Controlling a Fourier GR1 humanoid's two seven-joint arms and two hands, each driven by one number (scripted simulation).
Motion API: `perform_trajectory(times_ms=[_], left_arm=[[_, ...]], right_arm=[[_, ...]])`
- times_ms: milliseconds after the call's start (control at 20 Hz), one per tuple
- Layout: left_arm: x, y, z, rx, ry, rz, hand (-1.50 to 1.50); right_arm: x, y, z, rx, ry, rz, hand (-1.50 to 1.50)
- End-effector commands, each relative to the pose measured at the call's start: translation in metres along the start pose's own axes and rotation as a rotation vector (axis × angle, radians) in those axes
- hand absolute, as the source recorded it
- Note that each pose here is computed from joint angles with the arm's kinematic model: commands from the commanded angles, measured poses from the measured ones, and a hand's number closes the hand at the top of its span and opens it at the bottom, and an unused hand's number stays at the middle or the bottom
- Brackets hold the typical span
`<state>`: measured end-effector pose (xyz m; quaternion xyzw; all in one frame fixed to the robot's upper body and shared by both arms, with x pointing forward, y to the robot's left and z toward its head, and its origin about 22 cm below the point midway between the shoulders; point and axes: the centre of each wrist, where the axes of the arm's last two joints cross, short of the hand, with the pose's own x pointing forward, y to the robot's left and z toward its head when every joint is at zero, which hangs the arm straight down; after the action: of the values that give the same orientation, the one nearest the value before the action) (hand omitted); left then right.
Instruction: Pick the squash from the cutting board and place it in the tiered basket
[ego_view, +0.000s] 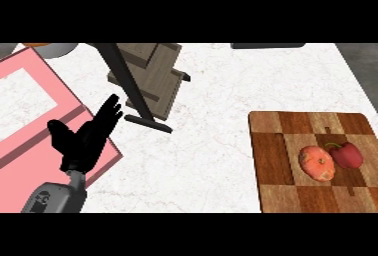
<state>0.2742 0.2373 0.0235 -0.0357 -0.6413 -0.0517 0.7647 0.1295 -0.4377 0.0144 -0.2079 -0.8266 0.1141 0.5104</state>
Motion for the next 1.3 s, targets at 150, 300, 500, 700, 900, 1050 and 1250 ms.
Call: perform_trajectory(times_ms=[150,300,500,700,900,1050,1250], left_arm=[[0.0,-0.001,0.001,0.004,0.016,-0.005,0.0],[0.004,-0.002,-0.003,-0.002,-0.001,0.01,0.0],[-0.001,-0.006,0.001,-0.018,-0.004,-0.002,0.0],[0.005,-0.015,0.0,-0.05,0.017,-0.003,0.0],[-0.009,-0.01,-0.005,-0.036,0.002,0.006,0.0],[0.0,-0.011,-0.009,-0.057,0.014,0.001,0.0],[0.014,-0.023,-0.013,-0.034,0.0,-0.002,0.0]], right_arm=[[0.051,-0.033,0.009,0.038,0.15,0.458,-1.5],[0.084,-0.018,0.006,0.057,0.22,0.515,-1.5],[0.126,0.015,0.001,0.081,0.297,0.534,-1.5],[0.152,0.049,-0.011,0.098,0.37,0.528,-1.5],[0.166,0.066,-0.021,0.087,0.425,0.62,-1.5],[0.172,0.084,-0.016,0.103,0.505,0.683,-1.5],[0.145,0.112,-0.021,0.166,0.545,0.722,-1.5]])
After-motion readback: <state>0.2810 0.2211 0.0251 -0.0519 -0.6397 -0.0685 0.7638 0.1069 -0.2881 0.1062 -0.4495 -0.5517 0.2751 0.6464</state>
